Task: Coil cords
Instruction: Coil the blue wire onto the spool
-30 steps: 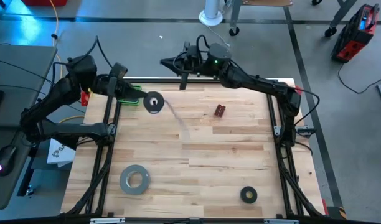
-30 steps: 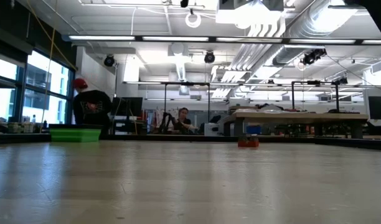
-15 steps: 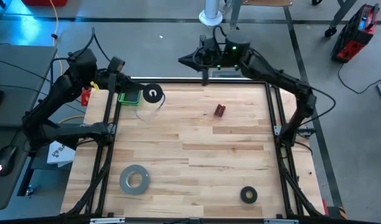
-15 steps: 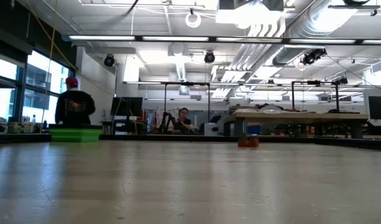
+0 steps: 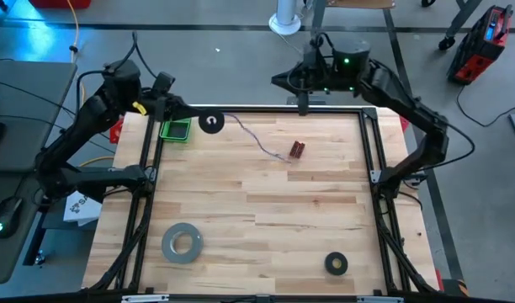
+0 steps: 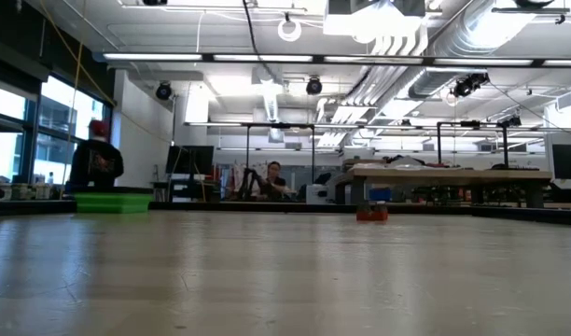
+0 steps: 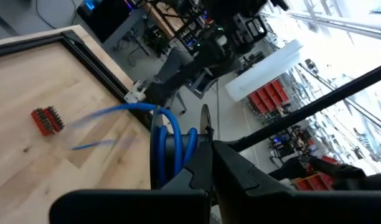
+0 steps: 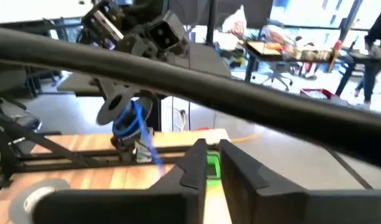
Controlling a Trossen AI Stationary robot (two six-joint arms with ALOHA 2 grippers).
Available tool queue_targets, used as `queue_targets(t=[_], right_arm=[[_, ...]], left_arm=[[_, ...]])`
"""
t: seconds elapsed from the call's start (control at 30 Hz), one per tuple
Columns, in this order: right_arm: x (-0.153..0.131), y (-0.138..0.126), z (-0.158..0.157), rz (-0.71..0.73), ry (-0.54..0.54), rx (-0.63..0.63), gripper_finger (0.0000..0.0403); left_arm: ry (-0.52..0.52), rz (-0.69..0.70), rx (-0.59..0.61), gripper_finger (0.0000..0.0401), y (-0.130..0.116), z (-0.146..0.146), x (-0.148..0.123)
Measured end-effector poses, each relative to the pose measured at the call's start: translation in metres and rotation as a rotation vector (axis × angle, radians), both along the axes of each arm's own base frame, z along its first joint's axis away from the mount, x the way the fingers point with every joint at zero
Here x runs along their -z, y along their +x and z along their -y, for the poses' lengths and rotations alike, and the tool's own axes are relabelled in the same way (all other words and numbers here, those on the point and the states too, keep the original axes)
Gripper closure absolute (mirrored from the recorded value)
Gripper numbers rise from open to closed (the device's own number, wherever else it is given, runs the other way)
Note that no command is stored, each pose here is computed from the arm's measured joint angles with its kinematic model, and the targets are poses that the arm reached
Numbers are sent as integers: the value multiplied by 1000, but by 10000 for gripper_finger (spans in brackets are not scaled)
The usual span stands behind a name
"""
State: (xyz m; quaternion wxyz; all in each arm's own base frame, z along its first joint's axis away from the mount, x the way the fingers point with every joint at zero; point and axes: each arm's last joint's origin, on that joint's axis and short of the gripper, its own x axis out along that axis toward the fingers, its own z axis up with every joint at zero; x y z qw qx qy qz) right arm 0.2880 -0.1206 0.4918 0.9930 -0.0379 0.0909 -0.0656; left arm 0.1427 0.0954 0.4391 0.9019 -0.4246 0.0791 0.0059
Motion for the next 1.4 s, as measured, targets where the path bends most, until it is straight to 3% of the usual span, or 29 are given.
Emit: queue_targets(t=[0.23, 0.37, 0.6, 0.87, 0.97, 1.2, 1.4], right_arm=[[9, -10, -9, -131, 85, 9, 271], [25, -6, -15, -264, 120, -29, 239], [63, 13, -8, -307, 131, -83, 244], [124, 33, -2, -252, 312, -168, 265], [140, 38, -5, -231, 320, -164, 266], [146, 50, -4, -143, 195, -56, 264], [145, 61, -1, -55, 212, -37, 234]], left_arm=[[76, -2, 8, 401, 2, -3, 2], [154, 0, 11, 401, 2, -4, 2], [324, -6, -18, 401, 2, -5, 1], [479, -10, -58, 401, -2, 3, -19], [486, 16, -52, 401, 0, 6, -28], [499, 50, -41, 401, 11, 9, -47], [516, 82, -23, 401, 22, 8, -64]])
